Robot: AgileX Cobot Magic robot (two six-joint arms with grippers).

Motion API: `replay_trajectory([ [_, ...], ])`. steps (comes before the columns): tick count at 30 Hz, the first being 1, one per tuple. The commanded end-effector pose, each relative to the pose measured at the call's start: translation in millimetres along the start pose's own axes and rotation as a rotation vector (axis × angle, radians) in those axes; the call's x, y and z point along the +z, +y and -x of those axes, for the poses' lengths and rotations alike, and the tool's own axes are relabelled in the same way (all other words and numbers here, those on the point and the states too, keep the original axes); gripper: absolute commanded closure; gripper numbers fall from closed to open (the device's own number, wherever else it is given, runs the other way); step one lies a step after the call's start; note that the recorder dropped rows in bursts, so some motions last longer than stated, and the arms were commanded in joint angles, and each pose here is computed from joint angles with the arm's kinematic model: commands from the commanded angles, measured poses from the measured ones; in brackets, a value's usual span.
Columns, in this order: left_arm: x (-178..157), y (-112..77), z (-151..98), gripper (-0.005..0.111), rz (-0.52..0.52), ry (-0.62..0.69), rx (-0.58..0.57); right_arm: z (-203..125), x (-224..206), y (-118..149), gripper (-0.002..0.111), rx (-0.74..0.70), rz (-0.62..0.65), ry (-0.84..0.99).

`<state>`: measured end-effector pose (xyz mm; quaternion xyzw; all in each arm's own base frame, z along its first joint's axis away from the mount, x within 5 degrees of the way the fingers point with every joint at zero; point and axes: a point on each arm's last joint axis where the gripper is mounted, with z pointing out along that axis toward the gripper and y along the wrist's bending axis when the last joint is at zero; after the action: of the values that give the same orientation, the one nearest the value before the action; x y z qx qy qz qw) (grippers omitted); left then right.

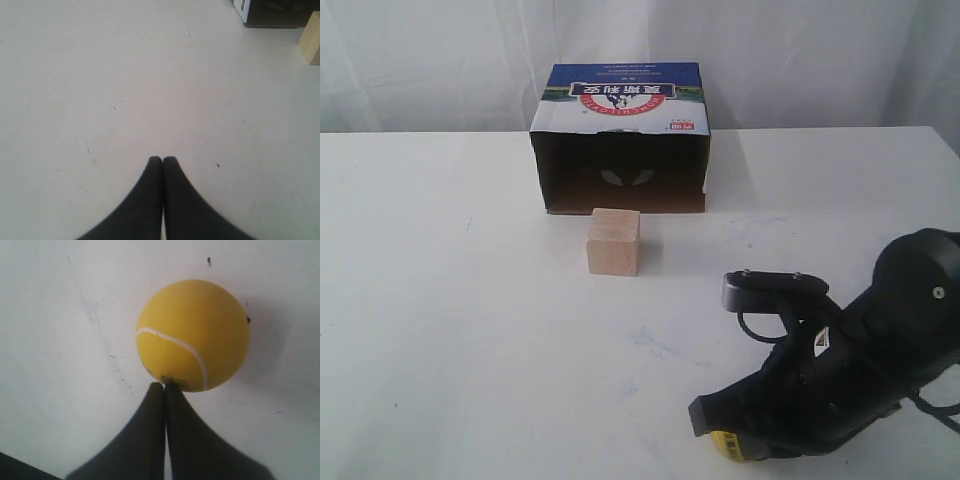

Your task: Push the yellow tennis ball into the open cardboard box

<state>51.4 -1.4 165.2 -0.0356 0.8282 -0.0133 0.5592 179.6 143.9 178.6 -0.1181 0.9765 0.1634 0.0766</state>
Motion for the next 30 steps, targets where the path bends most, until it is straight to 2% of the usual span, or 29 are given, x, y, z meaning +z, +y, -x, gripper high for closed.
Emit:
replay_trajectory([
  [1,0,-0.7,0,0.107,-0.009,-0.004,-0.006,4,10,-2,0.108,-0.008,-0.016,-0.015],
  [23,0,-0.7,0,0.107,-0.009,-0.004,-0.006,26,17,-5,0.108,-0.018,-0.027,-0.215],
  [30,0,-0.7,0,0.107,-0.009,-0.004,-0.006,37,11,-1,0.108,-0.081,-0.04,-0.279],
])
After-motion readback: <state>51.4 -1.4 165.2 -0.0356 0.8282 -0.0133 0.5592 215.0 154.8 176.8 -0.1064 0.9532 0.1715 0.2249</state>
